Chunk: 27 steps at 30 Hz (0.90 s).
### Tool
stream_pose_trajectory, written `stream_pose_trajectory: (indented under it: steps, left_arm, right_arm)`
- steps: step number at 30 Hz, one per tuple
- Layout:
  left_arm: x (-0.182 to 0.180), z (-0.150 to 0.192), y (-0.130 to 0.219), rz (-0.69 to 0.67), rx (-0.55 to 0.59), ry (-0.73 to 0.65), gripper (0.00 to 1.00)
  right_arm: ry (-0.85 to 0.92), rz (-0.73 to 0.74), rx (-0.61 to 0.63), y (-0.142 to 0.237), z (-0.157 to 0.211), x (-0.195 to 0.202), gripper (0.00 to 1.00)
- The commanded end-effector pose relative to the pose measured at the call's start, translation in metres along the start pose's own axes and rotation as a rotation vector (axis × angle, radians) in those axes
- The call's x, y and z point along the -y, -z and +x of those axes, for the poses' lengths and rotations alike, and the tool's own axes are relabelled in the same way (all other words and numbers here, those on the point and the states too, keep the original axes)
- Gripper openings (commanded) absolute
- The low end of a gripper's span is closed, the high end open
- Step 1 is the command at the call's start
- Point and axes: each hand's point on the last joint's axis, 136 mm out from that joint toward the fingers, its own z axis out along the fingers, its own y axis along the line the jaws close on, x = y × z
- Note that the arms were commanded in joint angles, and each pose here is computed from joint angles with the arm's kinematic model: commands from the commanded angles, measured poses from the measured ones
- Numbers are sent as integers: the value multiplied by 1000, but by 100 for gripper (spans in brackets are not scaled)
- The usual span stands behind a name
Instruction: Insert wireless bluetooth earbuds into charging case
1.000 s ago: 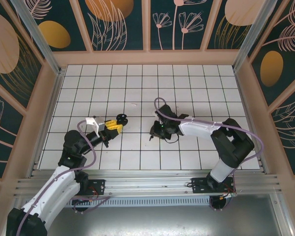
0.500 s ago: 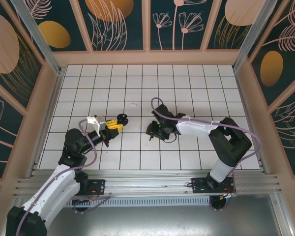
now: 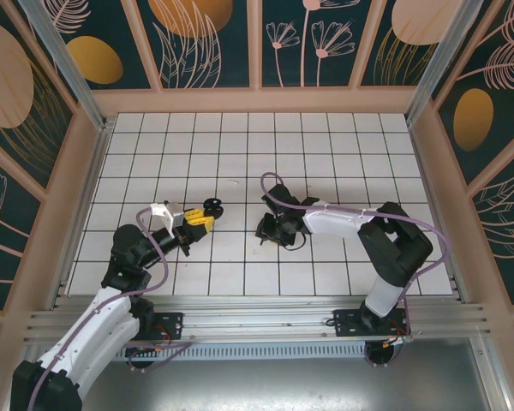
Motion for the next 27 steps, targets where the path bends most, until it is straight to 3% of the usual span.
stream_pose_trajectory:
  steps: [1,27]
  left_arm:
    - [4,-17,1,9,35,-42,0]
    - [3,-16,0,10,33,-35,0]
  right_arm:
    - [-1,19,2,-3,-1,-3,39]
    - [32,56,-16,-18,-1,-1,25]
